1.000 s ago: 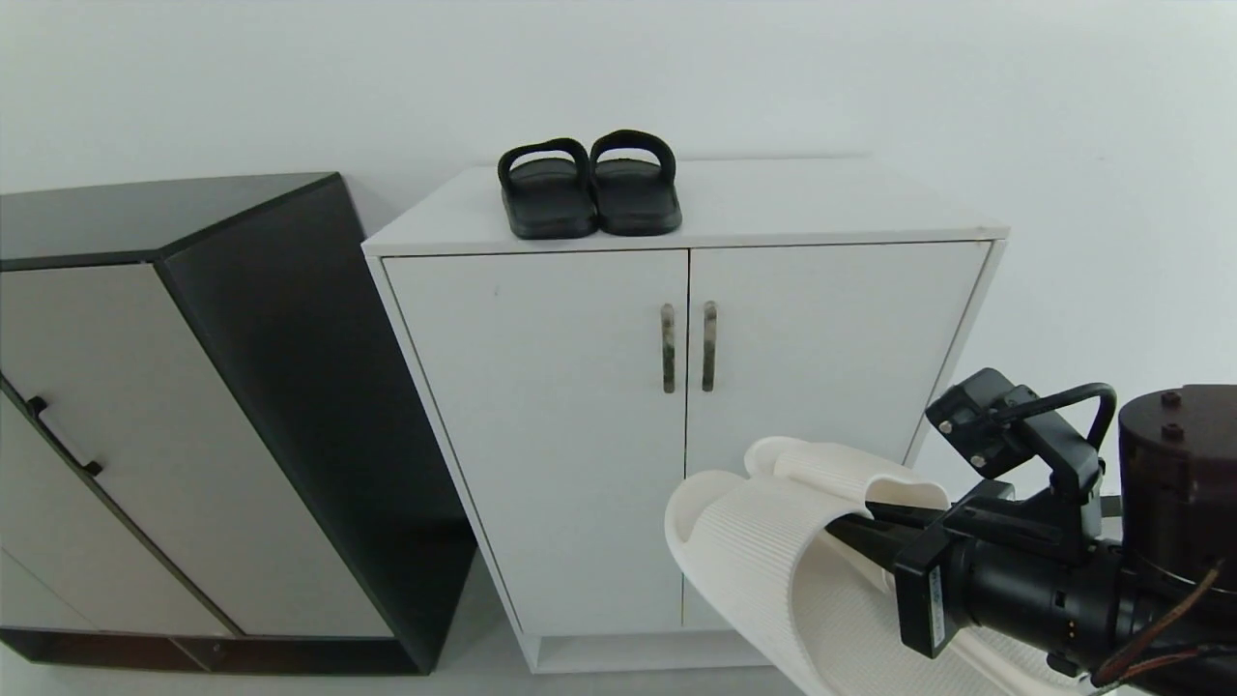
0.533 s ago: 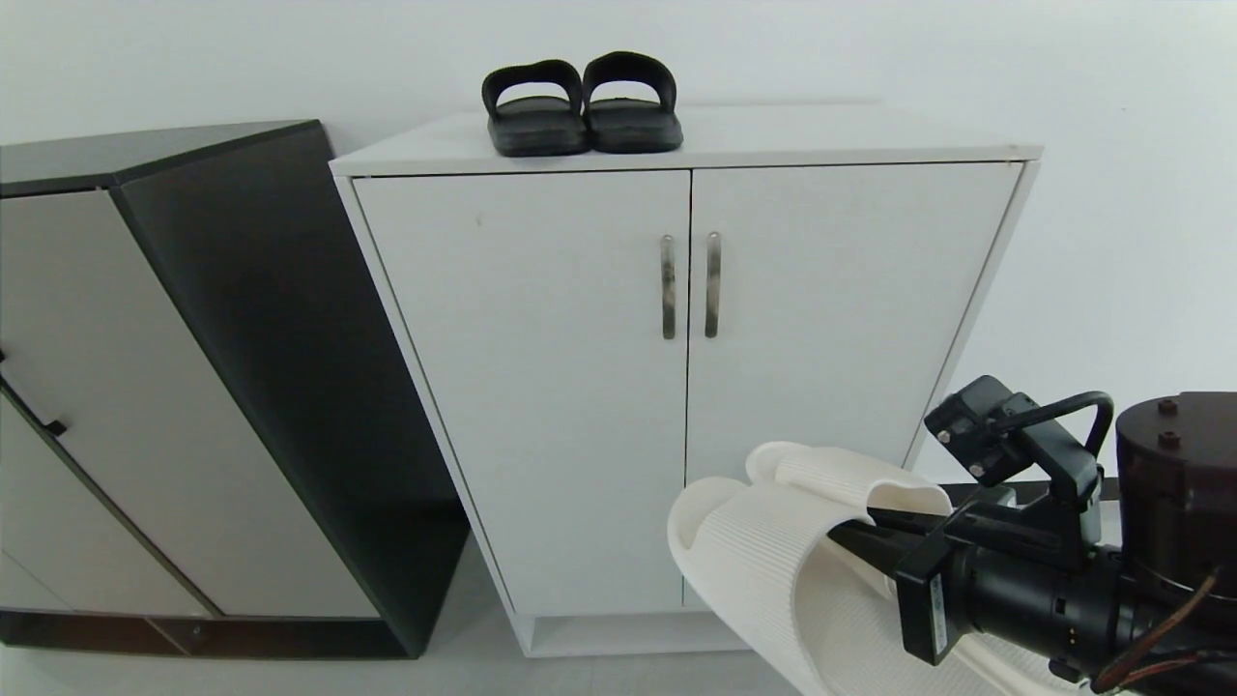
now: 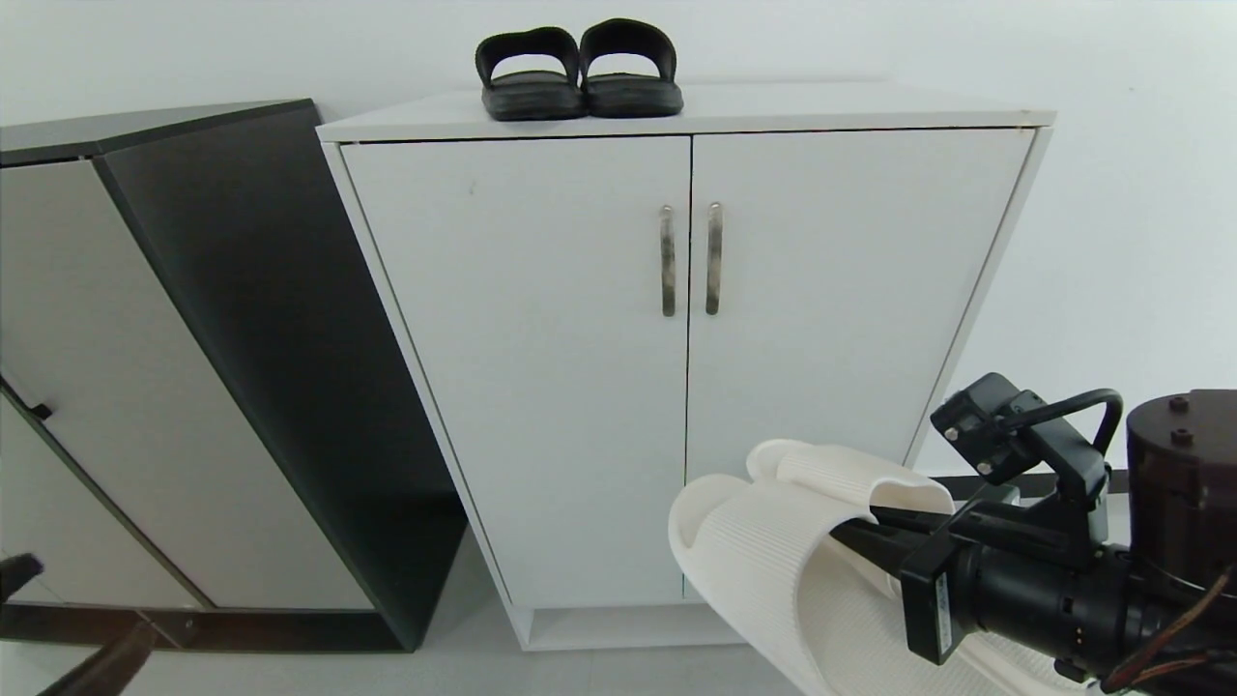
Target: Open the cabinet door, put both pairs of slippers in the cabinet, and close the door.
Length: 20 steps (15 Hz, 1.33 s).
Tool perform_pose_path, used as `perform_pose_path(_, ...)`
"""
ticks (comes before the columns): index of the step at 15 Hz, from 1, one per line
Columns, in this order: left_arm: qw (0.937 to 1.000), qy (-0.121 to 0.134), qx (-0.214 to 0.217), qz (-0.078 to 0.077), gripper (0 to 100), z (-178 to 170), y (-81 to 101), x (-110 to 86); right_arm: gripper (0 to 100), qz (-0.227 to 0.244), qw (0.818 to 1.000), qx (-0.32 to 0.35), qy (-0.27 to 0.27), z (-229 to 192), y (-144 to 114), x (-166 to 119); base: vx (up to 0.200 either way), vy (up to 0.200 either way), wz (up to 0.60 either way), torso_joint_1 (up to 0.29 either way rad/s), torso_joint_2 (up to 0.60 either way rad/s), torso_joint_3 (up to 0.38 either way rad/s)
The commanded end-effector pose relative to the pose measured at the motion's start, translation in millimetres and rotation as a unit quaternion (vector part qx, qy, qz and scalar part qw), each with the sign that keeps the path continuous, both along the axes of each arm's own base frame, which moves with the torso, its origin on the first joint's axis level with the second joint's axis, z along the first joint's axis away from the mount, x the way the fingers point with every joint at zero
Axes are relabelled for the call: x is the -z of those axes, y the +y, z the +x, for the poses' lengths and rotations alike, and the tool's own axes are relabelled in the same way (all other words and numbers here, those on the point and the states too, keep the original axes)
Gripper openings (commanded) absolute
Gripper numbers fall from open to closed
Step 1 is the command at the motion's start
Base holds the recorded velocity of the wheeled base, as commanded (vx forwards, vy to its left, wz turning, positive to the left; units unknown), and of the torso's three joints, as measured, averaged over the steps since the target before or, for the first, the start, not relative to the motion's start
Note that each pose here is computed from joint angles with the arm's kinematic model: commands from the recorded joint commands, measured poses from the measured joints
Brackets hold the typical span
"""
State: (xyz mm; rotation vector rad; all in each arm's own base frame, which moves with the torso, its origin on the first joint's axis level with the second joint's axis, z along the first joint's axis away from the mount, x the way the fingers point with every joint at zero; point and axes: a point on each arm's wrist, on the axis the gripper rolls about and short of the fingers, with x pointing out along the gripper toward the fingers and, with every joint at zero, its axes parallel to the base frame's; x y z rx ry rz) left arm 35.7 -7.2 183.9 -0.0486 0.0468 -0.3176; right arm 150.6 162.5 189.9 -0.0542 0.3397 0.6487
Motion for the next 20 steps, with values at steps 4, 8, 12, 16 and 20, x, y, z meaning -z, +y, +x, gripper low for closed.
perform_pose_path(4, 0.9898, 0.084, 0.115, -0.002, 100, 85.7, -18.0, -18.3, 0, 0.001, 1.000, 0.001, -0.001, -0.5, -0.4, -0.7, 0.000, 0.000, 0.00, 0.000, 0.00, 0.000)
perform_pose_path(8, 0.9757, 0.068, 0.208, 0.004, 100, 120.6, -54.8, -39.2, 0, 0.000, 1.000, 0.001, -0.001, -0.3, -0.2, -0.4, 0.000, 0.000, 0.00, 0.000, 0.00, 0.000)
perform_pose_path(12, 0.9610, 0.067, 0.266, -0.033, 100, 143.0, -89.8, -66.1, 0, 0.000, 1.000, 0.000, 0.000, 0.1, 0.4, -0.1, 0.000, 0.000, 0.00, 0.000, 0.00, 0.000)
perform_pose_path(16, 0.9409, 0.059, 0.330, -0.050, 100, 167.5, -137.7, -89.0, 0, 0.000, 1.000, 0.000, 0.001, 0.0, 0.2, 0.3, 0.000, 0.000, 0.00, 0.000, 0.00, 0.000)
perform_pose_path(20, 0.9220, 0.067, 0.371, -0.088, 100, 184.2, -179.4, -103.2, 0, 0.001, 1.000, 0.000, -0.001, -0.4, -0.2, -0.4, 0.000, 0.000, 0.00, 0.000, 0.00, 0.000)
